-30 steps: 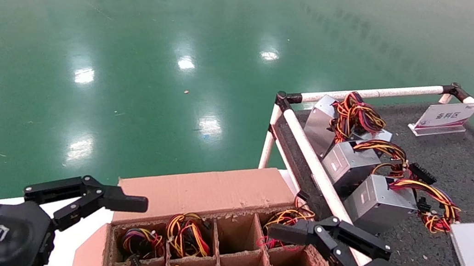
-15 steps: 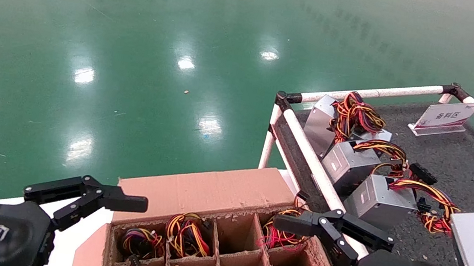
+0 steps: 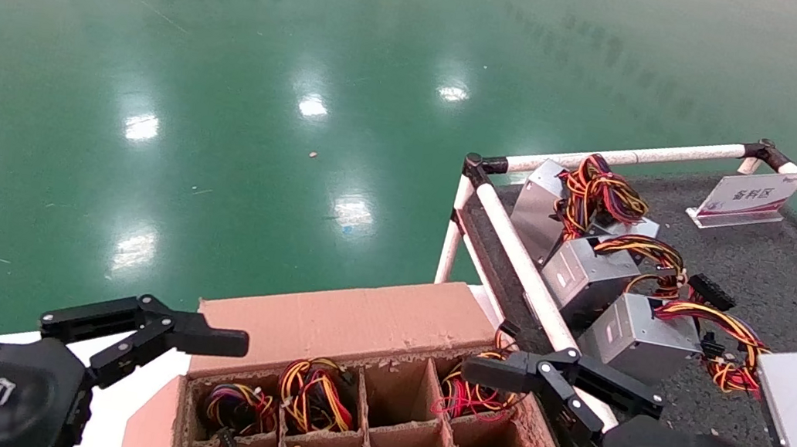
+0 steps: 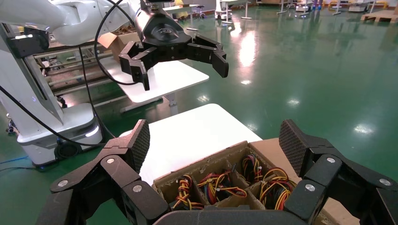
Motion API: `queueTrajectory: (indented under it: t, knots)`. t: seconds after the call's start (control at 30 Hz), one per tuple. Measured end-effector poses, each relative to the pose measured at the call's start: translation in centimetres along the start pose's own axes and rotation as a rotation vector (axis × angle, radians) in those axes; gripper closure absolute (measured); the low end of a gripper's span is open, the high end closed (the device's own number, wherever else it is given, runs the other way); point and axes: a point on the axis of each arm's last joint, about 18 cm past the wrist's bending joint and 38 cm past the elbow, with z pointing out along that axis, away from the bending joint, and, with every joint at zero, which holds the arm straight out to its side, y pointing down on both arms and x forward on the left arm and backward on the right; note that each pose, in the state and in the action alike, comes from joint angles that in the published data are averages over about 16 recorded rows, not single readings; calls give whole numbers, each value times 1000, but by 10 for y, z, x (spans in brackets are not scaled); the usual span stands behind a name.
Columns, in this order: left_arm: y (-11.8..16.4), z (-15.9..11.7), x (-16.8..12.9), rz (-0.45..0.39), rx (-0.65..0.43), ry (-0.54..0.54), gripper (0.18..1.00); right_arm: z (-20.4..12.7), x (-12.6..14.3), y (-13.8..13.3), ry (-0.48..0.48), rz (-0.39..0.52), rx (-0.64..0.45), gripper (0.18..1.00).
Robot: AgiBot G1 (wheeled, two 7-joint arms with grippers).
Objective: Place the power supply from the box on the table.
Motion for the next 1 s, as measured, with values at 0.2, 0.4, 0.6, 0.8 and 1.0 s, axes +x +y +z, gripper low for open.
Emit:
queueTrajectory:
  t: [0.2,0.4,0.6,0.8,1.0]
  knots:
    - [0,0,0,0,0,0,184,0,0,0,1,0,0,179]
    - [0,0,0,0,0,0,184,0,1,0,1,0,0,179]
    - [0,0,0,0,0,0,184,0,1,0,2,0,-1,179]
    - [0,0,0,0,0,0,184,0,1,0,2,0,-1,179]
    - [0,0,0,0,0,0,184,0,1,0,2,0,-1,179]
